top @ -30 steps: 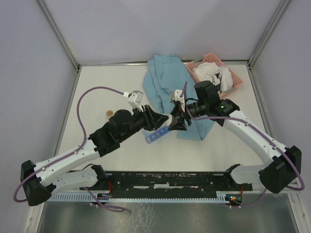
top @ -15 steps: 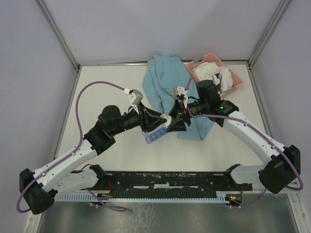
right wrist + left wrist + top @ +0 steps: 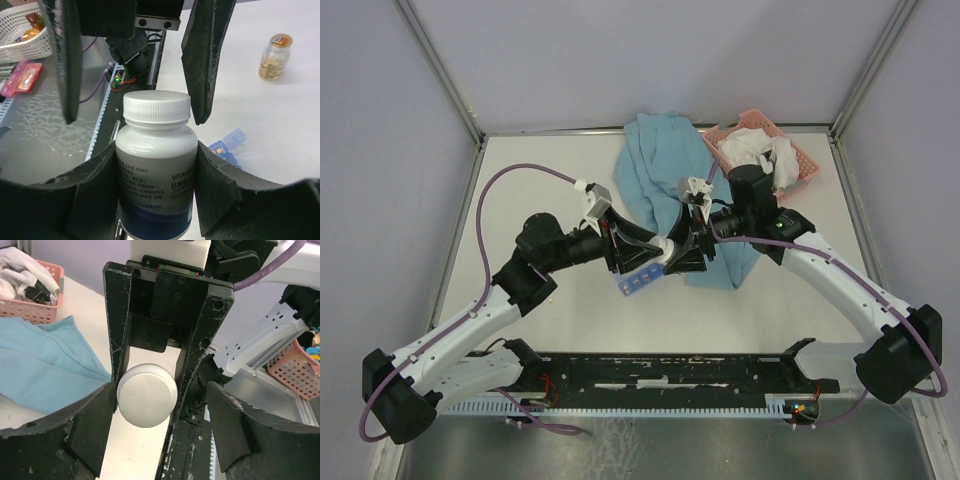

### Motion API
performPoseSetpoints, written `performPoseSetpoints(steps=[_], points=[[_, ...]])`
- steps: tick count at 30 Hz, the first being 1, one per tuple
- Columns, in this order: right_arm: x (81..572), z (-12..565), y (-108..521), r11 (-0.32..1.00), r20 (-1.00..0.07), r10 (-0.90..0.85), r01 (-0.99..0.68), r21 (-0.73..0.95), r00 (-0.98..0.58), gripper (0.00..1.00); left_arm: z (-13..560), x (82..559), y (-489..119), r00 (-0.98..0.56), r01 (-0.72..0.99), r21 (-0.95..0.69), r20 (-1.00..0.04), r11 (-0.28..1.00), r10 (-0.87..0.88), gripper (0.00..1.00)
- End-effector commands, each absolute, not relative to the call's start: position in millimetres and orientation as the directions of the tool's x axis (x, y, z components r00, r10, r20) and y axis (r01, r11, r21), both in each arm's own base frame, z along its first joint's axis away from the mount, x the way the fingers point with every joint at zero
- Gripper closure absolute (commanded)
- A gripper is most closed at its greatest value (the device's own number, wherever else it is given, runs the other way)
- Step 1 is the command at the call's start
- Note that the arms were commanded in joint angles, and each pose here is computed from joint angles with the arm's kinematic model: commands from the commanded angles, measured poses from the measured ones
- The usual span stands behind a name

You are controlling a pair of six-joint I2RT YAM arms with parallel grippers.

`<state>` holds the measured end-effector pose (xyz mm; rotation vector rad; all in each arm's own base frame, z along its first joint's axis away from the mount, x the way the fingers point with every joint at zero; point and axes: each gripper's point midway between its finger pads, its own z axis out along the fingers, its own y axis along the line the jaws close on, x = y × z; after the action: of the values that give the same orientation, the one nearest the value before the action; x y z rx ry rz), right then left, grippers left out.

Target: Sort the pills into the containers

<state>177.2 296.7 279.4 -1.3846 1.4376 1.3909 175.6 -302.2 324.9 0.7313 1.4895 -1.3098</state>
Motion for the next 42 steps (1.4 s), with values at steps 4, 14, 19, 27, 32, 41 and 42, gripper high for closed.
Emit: performPoseSetpoints(steps=[4, 14, 19, 27, 32, 41, 42], points=[[187.3, 294.4, 297.2, -0.131, -0.978, -0.201, -0.989, 0.073, -0.046, 0.91, 355.5, 184.6, -286.3, -0.392, 0.815, -0.491, -0.859, 0.308, -0.331, 0.01], [200.5, 283.2, 291.0, -0.064, -0.966, -0.258, -0.998, -0.006, 0.022, 0.91, 350.8, 208.4, -252.1, -0.486, 0.516, -0.738, -0.670, 0.434, -0.561, 0.01], [210.0, 275.9, 288.4, -0.027, -0.955, -0.294, -0.999, -0.041, 0.047, 0.91, 345.8, 209.7, -264.0, -0.491, 0.374, -0.775, -0.631, 0.509, -0.600, 0.01], [214.6, 273.6, 286.4, -0.006, -0.948, -0.311, -0.998, -0.063, 0.062, 0.91, 339.8, 214.3, -294.3, -0.506, 0.296, -0.753, -0.645, 0.588, -0.572, 0.01], [213.1, 277.2, 284.9, -0.006, -0.949, -0.305, -0.997, -0.076, 0.075, 0.91, 333.7, 222.4, -281.1, -0.463, 0.239, -0.736, -0.660, 0.633, -0.592, 0.01], [213.1, 279.4, 284.9, -0.002, -0.950, -0.303, -0.997, -0.081, 0.077, 0.91, 333.2, 215.7, -298.5, -0.519, 0.273, -0.761, -0.632, 0.589, -0.576, 0.14], [213.4, 279.1, 284.7, 0.000, -0.950, -0.304, -0.997, -0.080, 0.076, 0.91, 332.4, 215.4, -299.8, -0.523, 0.273, -0.762, -0.630, 0.588, -0.574, 0.14]])
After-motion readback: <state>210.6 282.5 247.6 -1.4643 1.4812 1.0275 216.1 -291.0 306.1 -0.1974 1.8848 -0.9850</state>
